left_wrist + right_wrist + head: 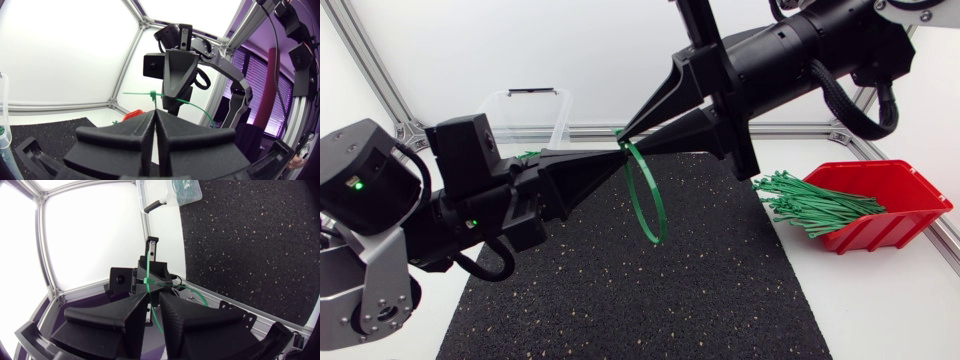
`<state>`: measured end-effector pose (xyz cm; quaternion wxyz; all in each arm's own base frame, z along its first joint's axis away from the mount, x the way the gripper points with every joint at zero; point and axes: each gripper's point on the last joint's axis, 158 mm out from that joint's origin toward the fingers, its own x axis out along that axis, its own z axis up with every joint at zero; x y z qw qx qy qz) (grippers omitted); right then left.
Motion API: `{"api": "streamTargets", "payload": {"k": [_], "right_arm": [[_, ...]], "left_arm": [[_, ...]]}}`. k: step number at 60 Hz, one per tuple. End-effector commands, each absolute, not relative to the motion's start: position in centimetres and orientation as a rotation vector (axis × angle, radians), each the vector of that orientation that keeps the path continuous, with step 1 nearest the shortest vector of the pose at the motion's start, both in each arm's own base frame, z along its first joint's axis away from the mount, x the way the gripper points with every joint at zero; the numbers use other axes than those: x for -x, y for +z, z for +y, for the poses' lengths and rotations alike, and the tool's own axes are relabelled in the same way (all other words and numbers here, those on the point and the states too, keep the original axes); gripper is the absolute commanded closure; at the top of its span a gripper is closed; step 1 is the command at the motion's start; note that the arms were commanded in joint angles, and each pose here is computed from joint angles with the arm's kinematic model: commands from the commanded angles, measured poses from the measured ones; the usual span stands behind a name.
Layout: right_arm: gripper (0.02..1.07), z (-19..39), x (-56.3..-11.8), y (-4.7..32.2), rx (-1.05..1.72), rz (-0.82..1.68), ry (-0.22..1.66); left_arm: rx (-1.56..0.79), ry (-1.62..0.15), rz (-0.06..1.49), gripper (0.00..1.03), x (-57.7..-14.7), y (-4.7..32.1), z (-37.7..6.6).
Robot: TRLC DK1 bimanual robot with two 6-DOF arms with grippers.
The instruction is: Take a green cable tie from the red box, thread the tail through the head to close it, then place it in the transparent bin on the left.
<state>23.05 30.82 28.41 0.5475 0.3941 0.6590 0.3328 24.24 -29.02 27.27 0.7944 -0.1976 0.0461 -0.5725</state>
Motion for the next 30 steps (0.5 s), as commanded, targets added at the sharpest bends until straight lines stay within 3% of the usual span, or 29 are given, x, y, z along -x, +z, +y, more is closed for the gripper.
{"api": "streamTargets", "payload": {"k": [1,19,30], "right_arm": [[0.76,30.8,-23.2,28.6,-0.945,1.554,0.760],[0.76,29.6,-24.6,31.4,-0.948,1.435,0.769],[0.77,29.0,-26.4,30.9,-0.963,1.418,0.742]], "left_arm": [[0.403,-1.230,0.074,1.00,-24.6,27.2,-28.9],[0.393,-1.221,0.093,1.00,-25.1,26.3,-29.1],[0.389,-1.222,0.092,1.00,-25.1,26.2,-29.1]]}}
